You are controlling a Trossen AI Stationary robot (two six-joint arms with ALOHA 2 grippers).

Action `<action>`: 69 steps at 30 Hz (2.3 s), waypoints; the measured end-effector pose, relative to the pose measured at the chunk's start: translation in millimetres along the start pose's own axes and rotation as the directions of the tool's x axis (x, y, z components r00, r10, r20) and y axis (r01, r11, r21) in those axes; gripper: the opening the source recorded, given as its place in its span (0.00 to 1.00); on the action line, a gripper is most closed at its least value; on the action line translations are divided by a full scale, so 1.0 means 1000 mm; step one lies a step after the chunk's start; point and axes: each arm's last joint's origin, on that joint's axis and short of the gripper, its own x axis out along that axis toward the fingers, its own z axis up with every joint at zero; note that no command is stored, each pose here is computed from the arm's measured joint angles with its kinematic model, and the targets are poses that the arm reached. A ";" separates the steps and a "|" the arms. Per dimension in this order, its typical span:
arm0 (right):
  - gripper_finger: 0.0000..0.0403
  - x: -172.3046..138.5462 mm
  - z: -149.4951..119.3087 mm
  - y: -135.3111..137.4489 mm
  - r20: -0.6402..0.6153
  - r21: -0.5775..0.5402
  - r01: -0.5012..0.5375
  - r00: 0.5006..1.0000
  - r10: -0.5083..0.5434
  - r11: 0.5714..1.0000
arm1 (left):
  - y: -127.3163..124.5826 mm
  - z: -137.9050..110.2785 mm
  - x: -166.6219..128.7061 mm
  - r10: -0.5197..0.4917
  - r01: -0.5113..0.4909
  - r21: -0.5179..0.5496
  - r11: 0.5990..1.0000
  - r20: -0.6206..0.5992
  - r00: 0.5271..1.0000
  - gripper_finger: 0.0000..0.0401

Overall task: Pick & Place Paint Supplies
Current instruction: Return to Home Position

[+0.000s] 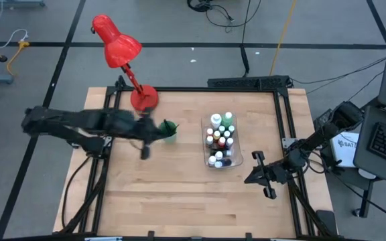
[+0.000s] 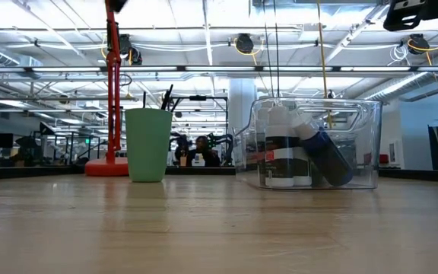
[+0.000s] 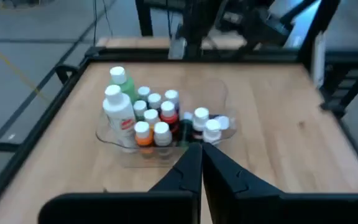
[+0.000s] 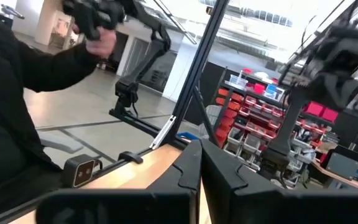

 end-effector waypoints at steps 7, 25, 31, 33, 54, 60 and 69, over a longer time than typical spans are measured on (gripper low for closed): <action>0.01 0.000 0.000 0.000 -0.005 -0.002 0.001 1.000 -0.001 1.000 | 0.005 -0.103 -0.018 -0.007 0.020 -0.082 0.996 0.163 0.987 0.01; 0.01 -0.022 -0.014 -0.050 -0.146 0.080 0.386 0.917 -0.372 0.919 | 0.026 -0.144 -0.049 0.073 -0.104 0.071 0.992 0.350 0.934 0.01; 0.01 -0.035 -0.009 -0.053 -0.185 0.084 0.372 0.917 -0.353 0.924 | 0.026 -0.143 -0.060 0.078 -0.128 0.084 0.988 0.437 0.896 0.01; 0.01 -0.038 -0.008 -0.054 -0.195 0.103 0.371 0.918 -0.347 0.923 | 0.026 -0.147 -0.058 0.080 -0.140 0.097 0.985 0.461 0.884 0.00; 0.00 -0.057 -0.013 -0.083 -0.210 0.191 0.448 0.888 -0.409 0.873 | 0.023 -0.211 -0.016 0.017 -0.112 0.213 0.971 0.405 0.914 0.00; 0.00 -0.062 -0.004 -0.084 -0.139 0.186 0.445 0.894 -0.425 0.876 | 0.022 -0.219 -0.013 -0.007 -0.080 0.237 0.968 0.345 0.938 0.00; 0.00 -0.074 -0.002 -0.081 -0.154 0.177 0.449 0.891 -0.426 0.876 | 0.028 -0.218 -0.014 -0.108 0.012 0.259 0.966 0.357 0.928 0.00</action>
